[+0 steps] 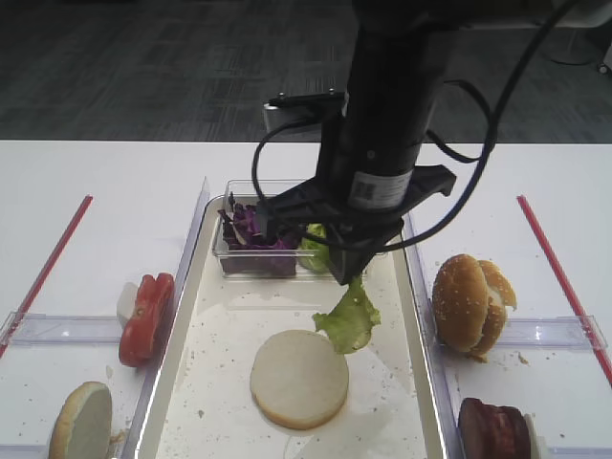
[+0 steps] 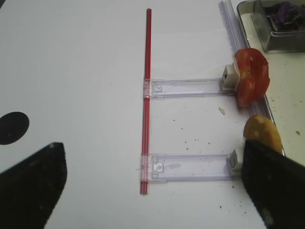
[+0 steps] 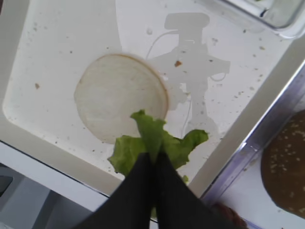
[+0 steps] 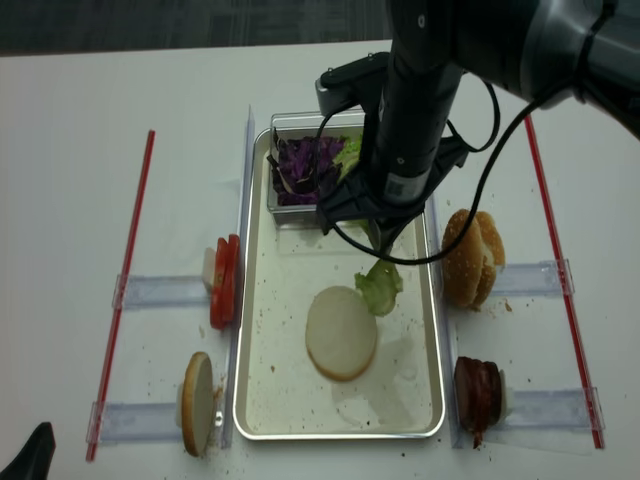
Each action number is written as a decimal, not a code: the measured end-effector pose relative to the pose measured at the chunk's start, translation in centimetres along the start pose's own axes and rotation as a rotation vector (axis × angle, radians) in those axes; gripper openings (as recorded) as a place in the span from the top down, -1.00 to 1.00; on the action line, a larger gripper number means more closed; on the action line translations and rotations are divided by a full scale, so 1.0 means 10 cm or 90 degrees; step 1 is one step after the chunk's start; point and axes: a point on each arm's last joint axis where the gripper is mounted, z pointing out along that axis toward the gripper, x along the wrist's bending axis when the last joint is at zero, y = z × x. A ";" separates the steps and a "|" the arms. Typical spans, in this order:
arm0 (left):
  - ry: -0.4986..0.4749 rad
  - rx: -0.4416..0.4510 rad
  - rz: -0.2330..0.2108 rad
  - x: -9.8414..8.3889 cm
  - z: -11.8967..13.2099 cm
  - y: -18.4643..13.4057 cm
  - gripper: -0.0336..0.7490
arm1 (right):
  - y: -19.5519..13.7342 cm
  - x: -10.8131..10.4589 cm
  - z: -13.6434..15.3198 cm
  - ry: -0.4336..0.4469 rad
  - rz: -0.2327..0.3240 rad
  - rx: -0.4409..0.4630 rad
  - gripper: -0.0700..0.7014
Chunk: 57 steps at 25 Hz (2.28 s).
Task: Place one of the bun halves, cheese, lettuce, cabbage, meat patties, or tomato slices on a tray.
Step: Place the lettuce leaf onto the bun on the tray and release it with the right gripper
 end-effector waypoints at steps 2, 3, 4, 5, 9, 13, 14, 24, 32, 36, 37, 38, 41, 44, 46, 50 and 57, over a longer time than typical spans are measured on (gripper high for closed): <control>0.000 0.000 0.000 0.00 0.00 0.00 -0.84 | -0.02 0.12 0.02 0.004 -0.021 0.002 0.70; 0.000 0.000 0.000 0.00 0.00 0.00 -0.84 | -0.03 0.18 0.03 0.006 -0.032 -0.001 0.70; 0.000 0.000 0.000 0.00 0.00 0.00 -0.84 | -0.04 0.24 0.05 0.008 -0.041 -0.002 0.70; 0.000 0.000 0.000 0.00 0.00 0.00 -0.84 | -0.05 0.28 0.05 0.011 -0.048 -0.001 0.70; 0.000 0.000 0.000 0.00 0.00 0.00 -0.84 | -0.05 0.38 0.17 0.021 -0.056 0.018 0.70; 0.000 0.000 0.000 0.00 0.00 0.00 -0.84 | -0.01 0.38 0.31 0.025 -0.054 0.033 0.70; 0.000 0.000 0.000 0.00 0.00 0.00 -0.84 | 0.00 0.38 0.33 0.026 -0.054 0.033 0.70; 0.000 0.000 0.000 0.00 0.00 0.00 -0.84 | 0.05 0.39 0.49 0.029 -0.059 0.034 0.70; 0.000 0.000 0.000 0.00 0.00 0.00 -0.84 | 0.16 0.39 0.58 0.023 -0.061 0.031 0.70; 0.000 0.000 0.000 0.00 0.00 0.00 -0.84 | 0.17 0.39 0.59 0.023 -0.062 0.035 0.70; 0.000 0.000 0.000 0.00 0.00 0.00 -0.84 | 0.17 0.39 0.60 0.022 -0.061 0.039 0.70; 0.000 0.000 0.000 0.00 0.00 0.00 -0.84 | 0.17 0.39 0.62 0.020 -0.061 0.045 0.70; 0.000 0.000 0.000 0.00 0.00 0.00 -0.84 | 0.16 0.38 0.63 0.019 -0.061 0.052 0.70; 0.000 0.000 0.000 0.00 0.00 0.00 -0.84 | 0.16 0.38 0.63 0.017 -0.062 0.053 0.70; 0.000 0.000 0.000 0.00 0.00 0.00 -0.84 | 0.16 0.38 0.63 0.017 -0.062 0.053 0.70; 0.000 0.000 0.000 0.00 0.00 0.00 -0.84 | 0.16 0.38 0.63 0.015 -0.071 0.053 0.39; 0.000 0.000 0.000 0.00 0.00 0.00 -0.84 | 0.15 0.38 0.63 0.015 -0.074 0.059 -0.67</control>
